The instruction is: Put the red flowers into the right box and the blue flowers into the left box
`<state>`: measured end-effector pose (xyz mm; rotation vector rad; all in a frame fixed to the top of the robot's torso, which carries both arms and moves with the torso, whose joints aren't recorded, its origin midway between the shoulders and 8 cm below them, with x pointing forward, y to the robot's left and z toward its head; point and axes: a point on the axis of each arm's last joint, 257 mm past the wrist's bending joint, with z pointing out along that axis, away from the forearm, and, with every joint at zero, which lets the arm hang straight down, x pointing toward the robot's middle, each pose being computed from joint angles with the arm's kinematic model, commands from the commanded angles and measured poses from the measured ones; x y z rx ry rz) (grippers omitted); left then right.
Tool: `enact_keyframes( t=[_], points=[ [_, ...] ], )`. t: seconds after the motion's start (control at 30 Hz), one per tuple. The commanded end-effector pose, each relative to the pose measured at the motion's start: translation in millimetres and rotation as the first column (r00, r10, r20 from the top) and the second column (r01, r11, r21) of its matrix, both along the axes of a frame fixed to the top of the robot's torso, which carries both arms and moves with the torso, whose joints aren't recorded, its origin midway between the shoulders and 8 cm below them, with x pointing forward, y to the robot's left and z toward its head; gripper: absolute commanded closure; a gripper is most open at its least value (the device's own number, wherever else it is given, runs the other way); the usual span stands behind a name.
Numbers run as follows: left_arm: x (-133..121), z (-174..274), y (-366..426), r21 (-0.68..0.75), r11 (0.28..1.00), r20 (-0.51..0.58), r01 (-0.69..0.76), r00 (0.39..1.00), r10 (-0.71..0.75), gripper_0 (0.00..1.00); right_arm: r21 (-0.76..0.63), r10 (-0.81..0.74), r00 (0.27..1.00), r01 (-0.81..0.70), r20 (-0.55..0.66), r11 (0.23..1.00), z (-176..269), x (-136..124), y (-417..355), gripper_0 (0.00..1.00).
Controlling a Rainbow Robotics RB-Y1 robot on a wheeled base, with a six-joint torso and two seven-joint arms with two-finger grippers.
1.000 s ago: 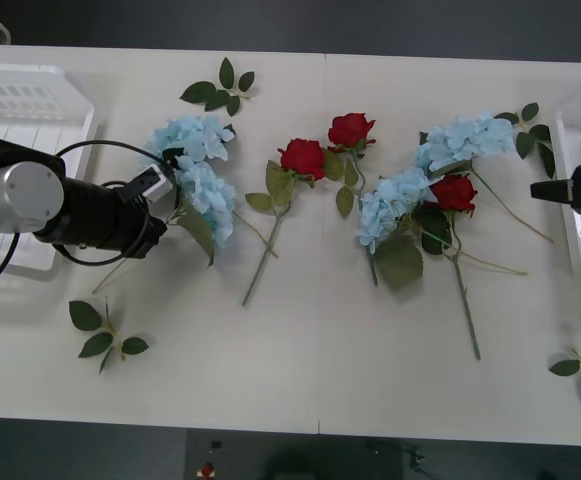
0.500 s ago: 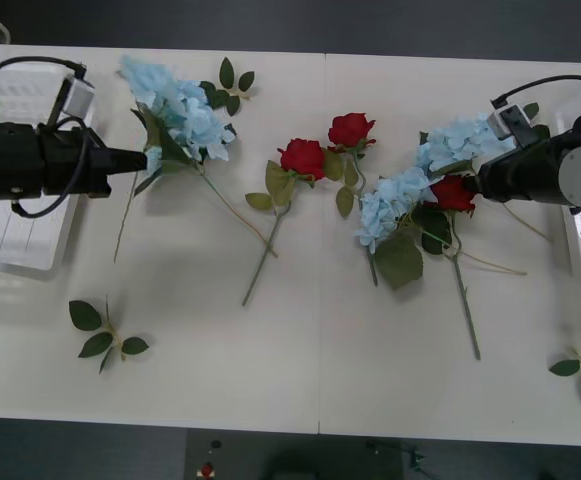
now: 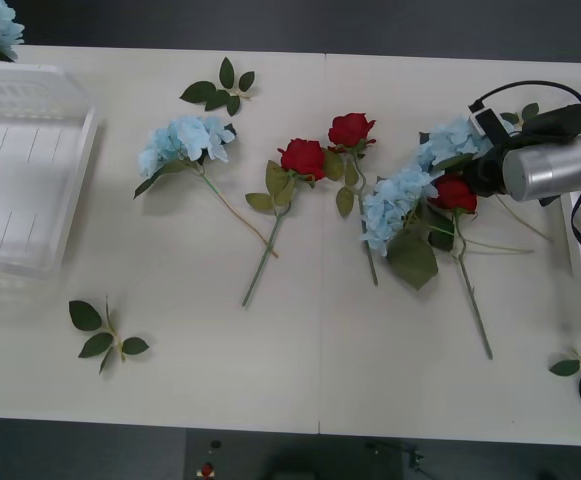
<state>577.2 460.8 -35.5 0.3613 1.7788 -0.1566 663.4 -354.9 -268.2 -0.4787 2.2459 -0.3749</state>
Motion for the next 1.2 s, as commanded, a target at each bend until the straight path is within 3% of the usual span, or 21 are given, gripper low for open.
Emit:
enact_keyframes(
  t=[0.03,0.23,0.27,0.3,0.33,0.37,0.4,0.57,0.8,0.97,1.1,1.2],
  points=[
    [-16.1,-1.8,40.7,0.046,0.995,0.005,-0.092,0.996,0.092,1.0,0.02,-0.055,0.998,0.054,0.038,0.998,11.4,8.5,8.0,1.0],
    [-32.1,-24.4,75.0,0.08,0.983,-0.01,-0.167,0.986,0.168,0.99,0.049,-0.072,0.997,0.071,0.031,0.996,11.8,7.5,12.0,1.0],
    [-34.0,-28.6,78.3,0.094,0.981,-0.016,-0.172,0.985,0.174,0.91,0.061,-0.073,0.997,0.071,0.029,0.996,10.8,7.3,14.7,1.0],
    [-34.0,-28.8,78.5,0.097,0.98,-0.017,-0.172,0.985,0.175,0.71,0.065,-0.074,0.997,0.072,0.028,0.995,10.9,7.3,14.4,1.0],
    [-34.0,-28.8,78.5,0.098,0.98,-0.016,-0.172,0.985,0.174,0.36,0.078,-0.076,0.997,0.074,0.025,0.994,9.4,6.5,16.0,1.0],
    [-34.0,-28.7,78.1,0.093,0.981,-0.016,-0.171,0.985,0.173,0.1,0.095,-0.077,0.997,0.074,0.023,0.993,9.5,6.8,19.0,1.0],
    [-34.0,-28.6,76.6,0.093,0.982,-0.014,-0.166,0.986,0.168,0.03,0.105,-0.077,0.997,0.074,0.022,0.992,9.0,6.6,20.7,1.0],
    [-35.5,-27.2,48.9,0.069,0.994,-0.026,-0.08,0.996,0.082,0.0,0.198,-0.1,0.995,0.101,-0.016,0.975,22.0,4.5,17.5,1.0],
    [-41.5,-20.8,-52.6,0.069,0.978,-0.074,0.196,0.979,-0.191,0.0,0.328,-0.055,0.995,0.081,-0.087,0.941,71.9,-11.2,25.2,1.0],
    [-40.6,-48.7,-142.6,-0.097,0.948,-0.219,0.303,0.922,-0.318,0.0,0.468,0.034,0.992,0.028,-0.124,0.883,115.4,-34.5,39.7,1.0],
    [-38.6,-73.0,-202.6,-0.258,0.919,-0.31,0.297,0.876,-0.37,0.0,0.651,0.187,0.975,-0.065,-0.119,0.756,154.4,-68.3,62.5,1.0],
    [-35.6,-91.0,-241.8,-0.354,0.899,-0.359,0.258,0.85,-0.386,0.0,0.758,0.363,0.93,-0.202,-0.049,0.621,180.8,-105.4,88.2,1.0]
  ],
)
